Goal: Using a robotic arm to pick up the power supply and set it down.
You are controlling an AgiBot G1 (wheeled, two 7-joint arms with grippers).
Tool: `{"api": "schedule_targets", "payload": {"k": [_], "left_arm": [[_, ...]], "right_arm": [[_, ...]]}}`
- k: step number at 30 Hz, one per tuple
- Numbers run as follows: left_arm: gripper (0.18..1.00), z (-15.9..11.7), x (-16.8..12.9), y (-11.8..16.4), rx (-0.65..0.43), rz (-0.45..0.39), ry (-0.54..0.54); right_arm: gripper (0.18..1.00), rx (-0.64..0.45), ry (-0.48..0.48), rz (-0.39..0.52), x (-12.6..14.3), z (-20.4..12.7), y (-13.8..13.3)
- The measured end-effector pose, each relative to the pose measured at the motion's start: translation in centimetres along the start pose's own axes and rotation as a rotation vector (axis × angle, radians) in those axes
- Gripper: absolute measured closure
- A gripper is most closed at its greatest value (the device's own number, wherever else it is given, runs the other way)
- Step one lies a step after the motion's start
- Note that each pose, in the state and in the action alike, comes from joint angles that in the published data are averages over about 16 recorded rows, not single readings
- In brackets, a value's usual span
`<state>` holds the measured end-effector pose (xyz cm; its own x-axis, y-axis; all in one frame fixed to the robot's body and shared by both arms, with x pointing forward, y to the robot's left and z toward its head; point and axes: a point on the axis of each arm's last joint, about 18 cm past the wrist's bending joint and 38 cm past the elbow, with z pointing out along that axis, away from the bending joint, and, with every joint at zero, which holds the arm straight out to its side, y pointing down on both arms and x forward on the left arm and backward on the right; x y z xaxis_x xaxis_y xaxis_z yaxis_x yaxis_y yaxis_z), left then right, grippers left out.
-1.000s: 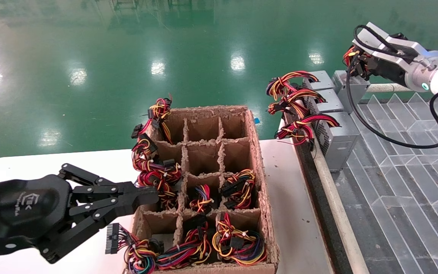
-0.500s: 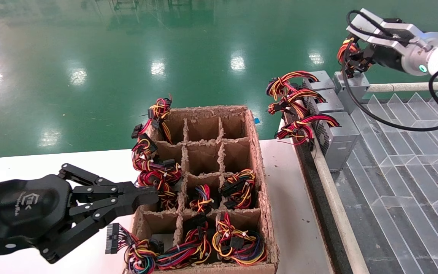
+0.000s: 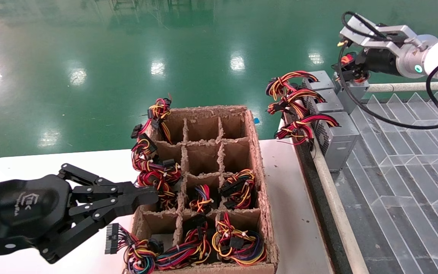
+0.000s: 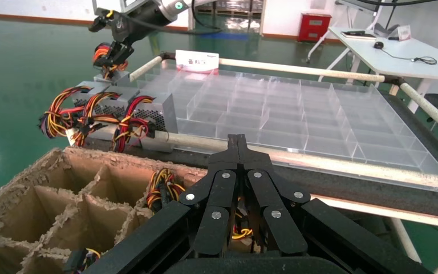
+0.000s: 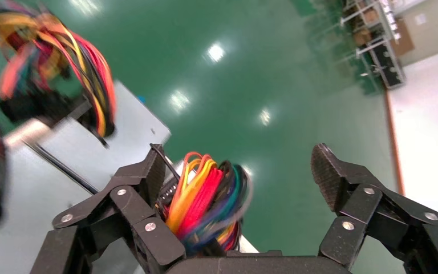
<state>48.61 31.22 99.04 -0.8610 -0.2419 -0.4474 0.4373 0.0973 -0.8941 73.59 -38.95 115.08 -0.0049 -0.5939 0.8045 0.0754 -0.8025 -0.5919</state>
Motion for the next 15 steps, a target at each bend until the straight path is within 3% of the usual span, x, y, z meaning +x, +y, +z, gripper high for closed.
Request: {"api": "schedule_targets", "payload": {"k": [4, 15], "left_arm": [[0.993, 0.0, 0.0, 0.0, 0.0, 0.0, 0.0], [0.993, 0.0, 0.0, 0.0, 0.0, 0.0, 0.0]], "right_arm": [[0.257, 0.068, -0.039, 0.05, 0.0, -0.6, -1.0], [0.185, 0.314, -0.093, 0.147, 0.5, -3.1, -3.1]]}}
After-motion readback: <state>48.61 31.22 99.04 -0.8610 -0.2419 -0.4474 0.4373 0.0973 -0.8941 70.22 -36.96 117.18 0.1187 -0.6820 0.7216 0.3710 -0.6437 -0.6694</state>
